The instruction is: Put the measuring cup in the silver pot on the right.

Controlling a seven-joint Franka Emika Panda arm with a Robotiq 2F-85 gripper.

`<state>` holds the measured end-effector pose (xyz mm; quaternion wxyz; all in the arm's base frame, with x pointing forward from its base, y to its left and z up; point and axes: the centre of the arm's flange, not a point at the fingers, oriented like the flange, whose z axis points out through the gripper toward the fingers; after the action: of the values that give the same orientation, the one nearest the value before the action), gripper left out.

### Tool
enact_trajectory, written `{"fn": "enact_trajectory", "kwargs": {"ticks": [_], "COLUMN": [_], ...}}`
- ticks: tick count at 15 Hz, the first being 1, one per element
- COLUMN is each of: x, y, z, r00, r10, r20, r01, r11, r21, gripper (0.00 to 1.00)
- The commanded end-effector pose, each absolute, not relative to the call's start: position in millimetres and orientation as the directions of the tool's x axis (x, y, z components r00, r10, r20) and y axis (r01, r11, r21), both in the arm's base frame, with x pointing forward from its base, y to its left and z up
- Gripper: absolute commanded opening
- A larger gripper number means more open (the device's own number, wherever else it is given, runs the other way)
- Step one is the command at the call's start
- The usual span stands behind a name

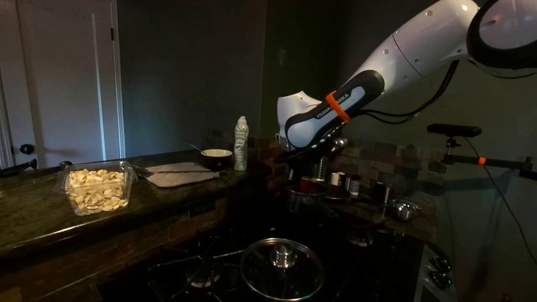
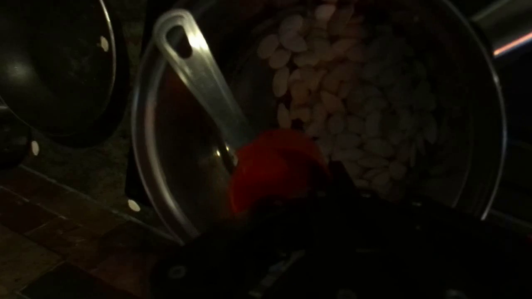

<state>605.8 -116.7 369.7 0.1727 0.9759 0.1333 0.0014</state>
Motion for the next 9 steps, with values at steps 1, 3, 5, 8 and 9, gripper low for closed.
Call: {"fn": "enact_trajectory", "kwargs": {"ticks": [1, 3, 5, 8, 9], "x": [612, 615, 614, 613, 612], "y": [-118, -119, -121, -123, -123], "z": [356, 352, 346, 342, 344], "r00": [0.973, 0.975, 0.979, 0.983, 0.984], "r10": [0.227, 0.215, 0.2, 0.179, 0.171], "r20": [0.034, 0.048, 0.039, 0.045, 0.049], "r01": [0.207, 0.195, 0.184, 0.164, 0.156], "r11": [-0.934, -0.944, -0.949, -0.958, -0.96], "r21": [0.29, 0.267, 0.255, 0.234, 0.231], "gripper": [0.01, 0.01, 0.01, 0.12, 0.31]}}
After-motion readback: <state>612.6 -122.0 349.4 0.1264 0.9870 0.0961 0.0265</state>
